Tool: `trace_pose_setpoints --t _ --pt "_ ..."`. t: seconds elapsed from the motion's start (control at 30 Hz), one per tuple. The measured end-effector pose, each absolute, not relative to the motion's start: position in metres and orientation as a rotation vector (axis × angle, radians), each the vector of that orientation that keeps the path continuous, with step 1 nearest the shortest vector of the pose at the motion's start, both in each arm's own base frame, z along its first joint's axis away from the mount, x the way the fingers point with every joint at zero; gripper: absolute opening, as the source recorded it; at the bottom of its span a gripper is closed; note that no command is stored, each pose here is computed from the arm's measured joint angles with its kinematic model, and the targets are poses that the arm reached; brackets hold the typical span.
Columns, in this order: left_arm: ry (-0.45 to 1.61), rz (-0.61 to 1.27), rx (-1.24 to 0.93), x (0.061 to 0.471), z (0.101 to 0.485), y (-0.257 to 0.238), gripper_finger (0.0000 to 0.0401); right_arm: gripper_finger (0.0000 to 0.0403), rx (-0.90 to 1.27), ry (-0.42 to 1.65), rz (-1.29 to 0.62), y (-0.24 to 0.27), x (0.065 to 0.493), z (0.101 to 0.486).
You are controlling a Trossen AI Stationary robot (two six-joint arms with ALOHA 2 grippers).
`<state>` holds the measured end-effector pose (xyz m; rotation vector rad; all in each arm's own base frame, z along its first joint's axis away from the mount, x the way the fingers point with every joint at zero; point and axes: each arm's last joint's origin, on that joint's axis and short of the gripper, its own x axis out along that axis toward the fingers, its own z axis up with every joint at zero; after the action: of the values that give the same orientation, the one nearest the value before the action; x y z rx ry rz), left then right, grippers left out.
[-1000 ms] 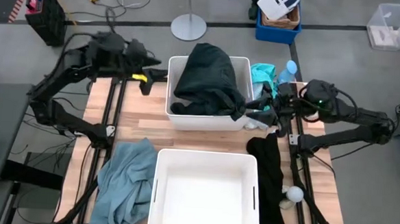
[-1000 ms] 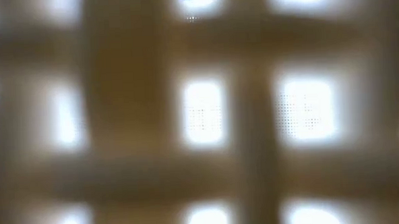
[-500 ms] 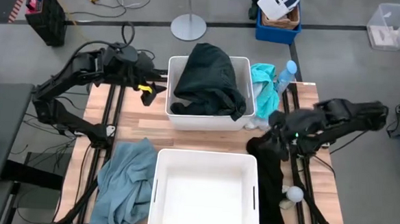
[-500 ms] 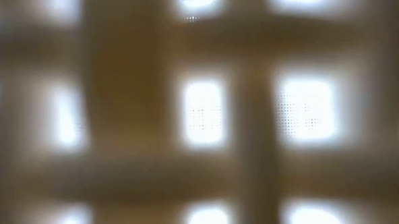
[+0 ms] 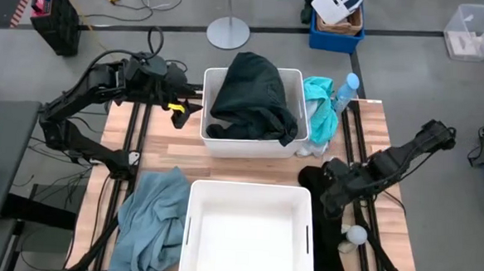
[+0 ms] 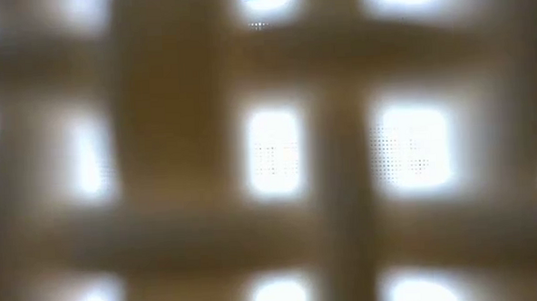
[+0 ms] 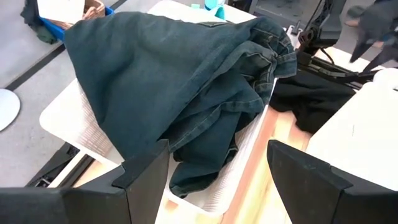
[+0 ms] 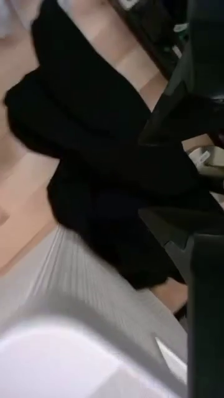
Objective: Sort clothes
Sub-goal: Put the black shirt into the top white bin
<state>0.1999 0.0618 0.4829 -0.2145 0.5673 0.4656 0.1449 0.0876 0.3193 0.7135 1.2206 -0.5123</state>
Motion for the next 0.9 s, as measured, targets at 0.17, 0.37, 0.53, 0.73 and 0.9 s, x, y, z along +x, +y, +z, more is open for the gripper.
trace_pose_setpoints --t 0.17,0.37,0.53,0.73,0.9 --pt "0.566 0.464 -0.193 0.200 0.483 0.062 0.0263 0.0221 0.777 1.211 -0.538 0.098 0.148 0.289" --pt "0.568 0.461 -0.186 0.200 0.483 0.062 0.0263 0.0245 0.795 1.215 -0.510 0.112 0.146 0.254" --pt "0.569 0.459 -0.180 0.200 0.483 0.062 0.0263 0.0249 0.757 1.243 -0.504 0.119 0.145 0.225" --pt "0.570 0.456 -0.176 0.200 0.483 0.062 0.0263 0.0249 0.722 1.280 -0.568 0.119 0.145 0.183" --pt "0.570 0.456 -0.177 0.200 0.483 0.062 0.0263 0.0238 0.771 1.274 -0.541 0.122 0.151 0.151"
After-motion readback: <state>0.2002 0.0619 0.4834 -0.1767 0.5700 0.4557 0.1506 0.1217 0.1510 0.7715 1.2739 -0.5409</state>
